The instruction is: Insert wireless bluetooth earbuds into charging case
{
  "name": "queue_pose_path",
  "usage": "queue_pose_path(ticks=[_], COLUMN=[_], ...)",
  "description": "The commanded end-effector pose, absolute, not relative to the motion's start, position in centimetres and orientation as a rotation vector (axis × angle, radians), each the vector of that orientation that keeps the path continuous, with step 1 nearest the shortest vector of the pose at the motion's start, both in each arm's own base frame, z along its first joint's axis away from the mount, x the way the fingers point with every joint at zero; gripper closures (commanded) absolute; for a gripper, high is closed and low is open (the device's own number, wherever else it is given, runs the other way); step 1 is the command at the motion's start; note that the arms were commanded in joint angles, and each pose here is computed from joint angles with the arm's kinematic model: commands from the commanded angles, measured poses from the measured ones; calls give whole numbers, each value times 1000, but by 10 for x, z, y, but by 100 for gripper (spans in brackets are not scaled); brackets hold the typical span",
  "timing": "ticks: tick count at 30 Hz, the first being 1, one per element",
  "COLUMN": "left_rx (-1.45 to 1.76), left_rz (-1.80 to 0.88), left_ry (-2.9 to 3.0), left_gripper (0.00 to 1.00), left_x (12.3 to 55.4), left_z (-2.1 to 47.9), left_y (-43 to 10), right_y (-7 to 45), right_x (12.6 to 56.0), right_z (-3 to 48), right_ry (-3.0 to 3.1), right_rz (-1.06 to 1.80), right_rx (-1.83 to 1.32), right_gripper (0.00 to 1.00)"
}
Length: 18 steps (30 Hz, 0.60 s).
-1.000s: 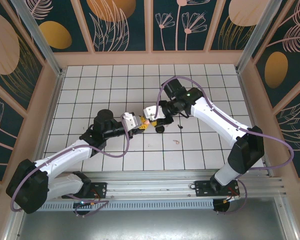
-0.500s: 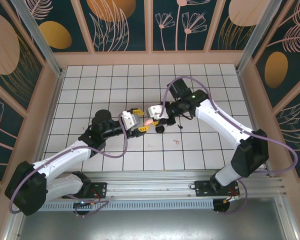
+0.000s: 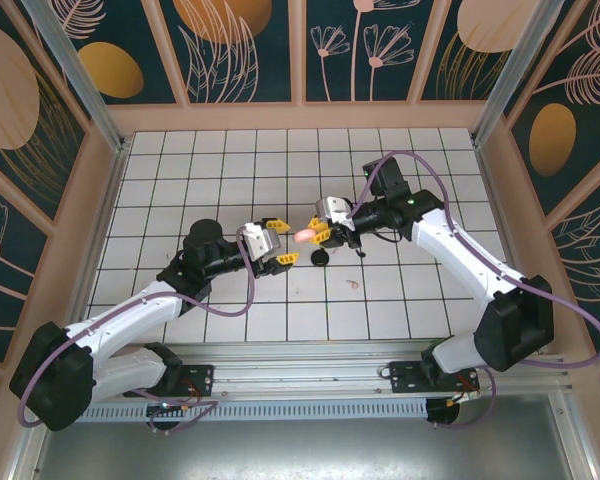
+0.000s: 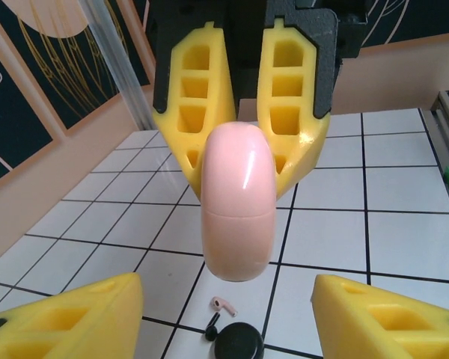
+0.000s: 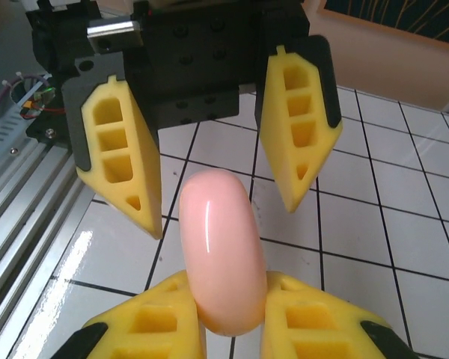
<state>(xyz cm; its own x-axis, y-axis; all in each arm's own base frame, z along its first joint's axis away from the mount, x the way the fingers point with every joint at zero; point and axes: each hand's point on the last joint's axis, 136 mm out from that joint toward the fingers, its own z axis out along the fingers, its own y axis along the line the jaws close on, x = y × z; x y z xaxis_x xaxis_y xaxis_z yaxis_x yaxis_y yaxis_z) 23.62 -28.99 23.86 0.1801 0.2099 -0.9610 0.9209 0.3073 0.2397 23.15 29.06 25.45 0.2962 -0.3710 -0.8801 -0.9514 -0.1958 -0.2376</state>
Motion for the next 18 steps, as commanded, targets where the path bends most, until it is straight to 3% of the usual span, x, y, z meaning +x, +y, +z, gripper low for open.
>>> queue_pose_path(ticks=[1, 9, 18], left_rx=[1179, 1172, 1168], left_rz=[-748, -748, -759], left_ry=[1258, 1261, 1267], left_gripper=[40, 47, 65], left_x=[230, 231, 231], left_z=[248, 249, 248], left_y=[-293, -293, -294], right_y=[293, 302, 308], right_x=[230, 229, 228], right_z=[263, 256, 257], right_ry=[1188, 1198, 1182], right_rz=[939, 949, 954], right_rx=[-1702, -1726, -1733], right_gripper=[87, 87, 87])
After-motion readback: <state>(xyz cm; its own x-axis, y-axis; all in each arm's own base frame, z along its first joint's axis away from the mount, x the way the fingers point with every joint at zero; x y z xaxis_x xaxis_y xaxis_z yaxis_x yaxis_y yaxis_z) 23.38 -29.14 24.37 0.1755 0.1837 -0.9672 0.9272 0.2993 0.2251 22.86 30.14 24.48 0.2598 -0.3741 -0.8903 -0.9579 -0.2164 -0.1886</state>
